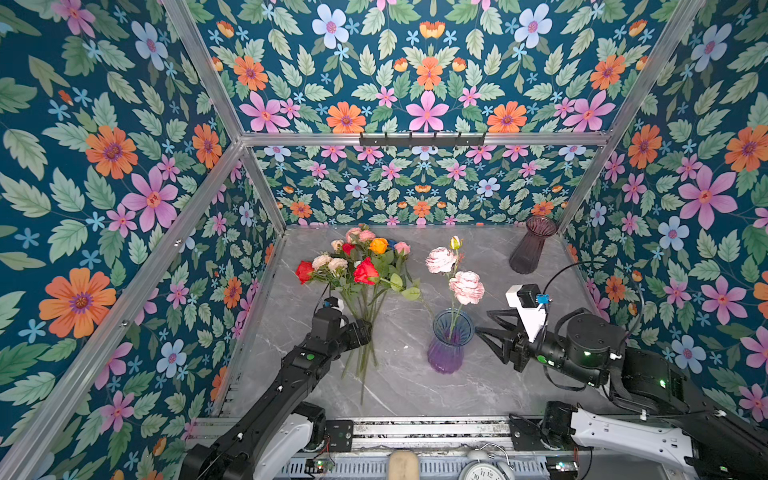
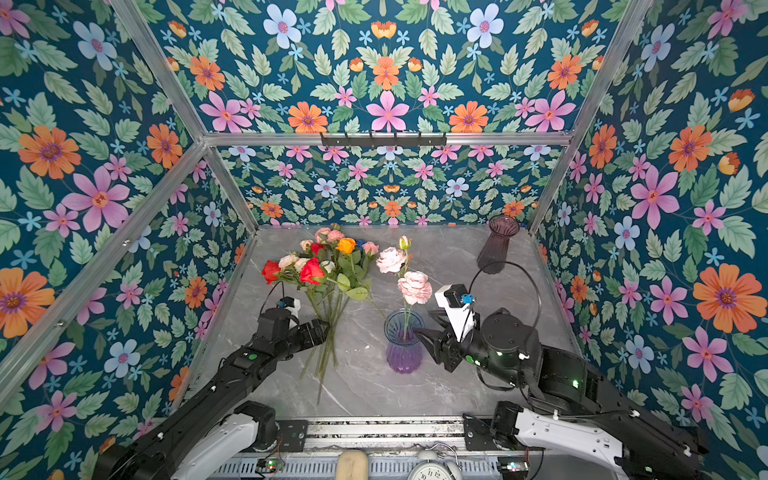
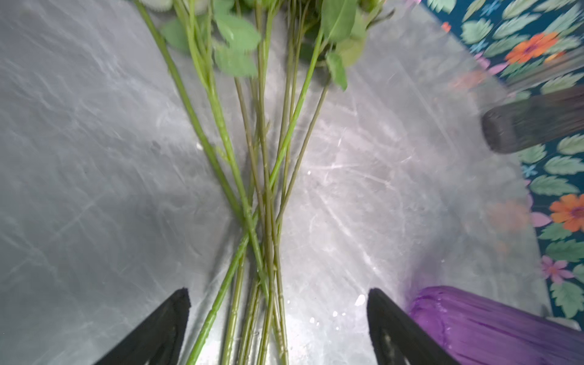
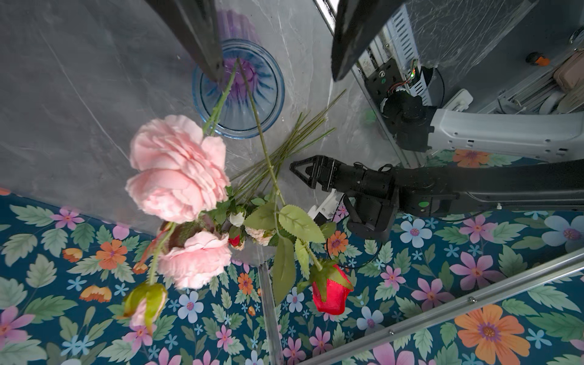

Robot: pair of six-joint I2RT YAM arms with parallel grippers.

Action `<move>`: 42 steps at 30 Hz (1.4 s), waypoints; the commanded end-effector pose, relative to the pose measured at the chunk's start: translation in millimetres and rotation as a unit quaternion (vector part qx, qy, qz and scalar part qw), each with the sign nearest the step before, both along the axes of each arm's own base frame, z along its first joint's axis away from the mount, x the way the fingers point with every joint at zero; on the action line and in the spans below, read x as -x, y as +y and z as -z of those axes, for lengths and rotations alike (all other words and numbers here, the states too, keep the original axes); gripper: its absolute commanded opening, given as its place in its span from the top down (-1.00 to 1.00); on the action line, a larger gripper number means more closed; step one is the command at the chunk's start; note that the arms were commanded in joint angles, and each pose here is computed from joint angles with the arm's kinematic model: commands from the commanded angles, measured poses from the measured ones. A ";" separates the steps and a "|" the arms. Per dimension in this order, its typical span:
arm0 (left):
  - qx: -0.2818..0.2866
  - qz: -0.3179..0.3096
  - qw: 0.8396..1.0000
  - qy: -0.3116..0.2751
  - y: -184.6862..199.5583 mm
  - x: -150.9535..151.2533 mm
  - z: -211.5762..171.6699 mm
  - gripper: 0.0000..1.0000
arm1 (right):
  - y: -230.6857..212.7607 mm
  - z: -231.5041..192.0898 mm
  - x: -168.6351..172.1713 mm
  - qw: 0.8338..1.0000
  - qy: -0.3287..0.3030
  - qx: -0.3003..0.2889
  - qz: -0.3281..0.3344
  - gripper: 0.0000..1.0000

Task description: Arrange the flowers into the vase

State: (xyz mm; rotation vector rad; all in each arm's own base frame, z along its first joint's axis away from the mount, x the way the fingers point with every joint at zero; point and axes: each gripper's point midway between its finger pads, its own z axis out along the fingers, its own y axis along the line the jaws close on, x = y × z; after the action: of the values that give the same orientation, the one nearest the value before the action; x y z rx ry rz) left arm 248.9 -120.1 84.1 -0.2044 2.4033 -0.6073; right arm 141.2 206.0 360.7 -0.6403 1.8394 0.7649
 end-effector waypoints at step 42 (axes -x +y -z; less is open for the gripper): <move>-0.121 0.032 0.991 0.038 -23.0 -3.0 23.3 1.00 | 3.4 36.3 8.3 0.999 0.044 -0.002 -0.014 -0.18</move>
State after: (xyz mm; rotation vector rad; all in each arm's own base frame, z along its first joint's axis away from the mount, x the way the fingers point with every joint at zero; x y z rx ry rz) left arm 249.4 -148.4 52.5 -0.0502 2.5557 -0.3754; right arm 131.4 210.2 319.3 -0.6626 1.9313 0.8165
